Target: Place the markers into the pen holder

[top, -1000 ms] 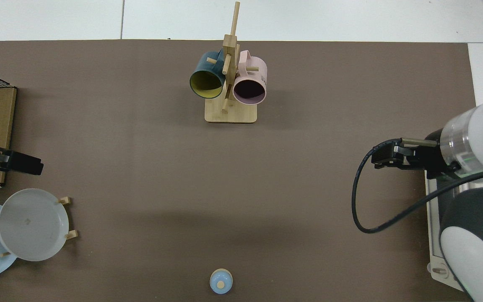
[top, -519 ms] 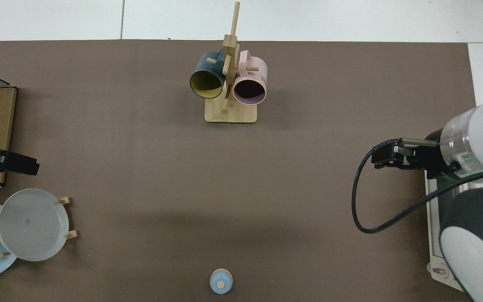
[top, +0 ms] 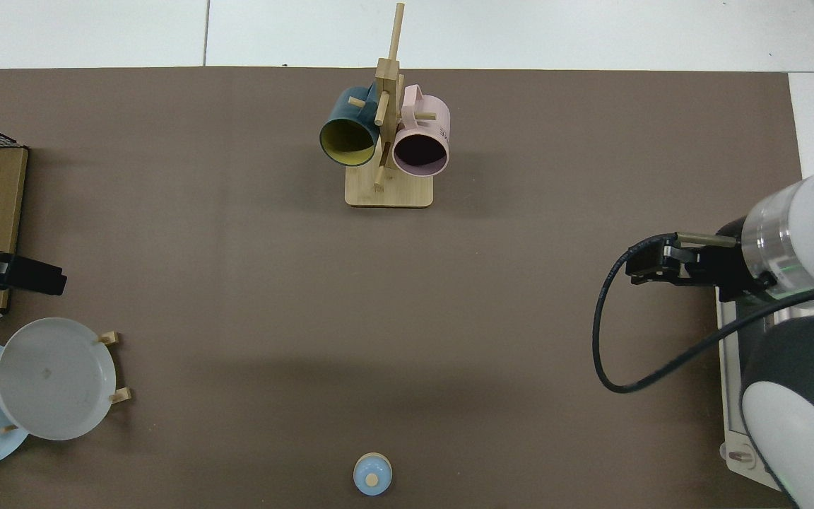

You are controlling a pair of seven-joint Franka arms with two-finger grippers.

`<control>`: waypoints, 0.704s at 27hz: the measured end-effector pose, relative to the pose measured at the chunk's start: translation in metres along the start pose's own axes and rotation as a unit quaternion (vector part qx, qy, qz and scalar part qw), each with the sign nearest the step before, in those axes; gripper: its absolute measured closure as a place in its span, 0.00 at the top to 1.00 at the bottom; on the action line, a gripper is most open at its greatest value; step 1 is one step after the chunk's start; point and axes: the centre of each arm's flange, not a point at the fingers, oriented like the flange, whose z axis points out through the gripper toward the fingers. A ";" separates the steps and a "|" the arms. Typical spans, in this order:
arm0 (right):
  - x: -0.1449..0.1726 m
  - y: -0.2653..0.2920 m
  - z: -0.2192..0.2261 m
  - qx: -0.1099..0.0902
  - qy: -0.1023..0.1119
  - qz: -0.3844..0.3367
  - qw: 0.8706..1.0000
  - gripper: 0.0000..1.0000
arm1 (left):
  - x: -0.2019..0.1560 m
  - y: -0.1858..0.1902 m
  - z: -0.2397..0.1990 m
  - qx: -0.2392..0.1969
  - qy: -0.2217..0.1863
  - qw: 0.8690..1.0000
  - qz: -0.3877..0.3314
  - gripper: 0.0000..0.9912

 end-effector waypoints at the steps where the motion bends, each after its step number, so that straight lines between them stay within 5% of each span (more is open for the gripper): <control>1: 0.000 0.000 0.000 0.000 0.000 0.000 1.000 1.00 | 0.000 0.000 0.000 0.000 0.000 1.000 0.000 1.00; 19: 0.008 0.018 0.000 0.001 0.000 0.019 1.000 1.00 | 0.000 0.000 0.000 0.000 0.000 1.000 0.000 1.00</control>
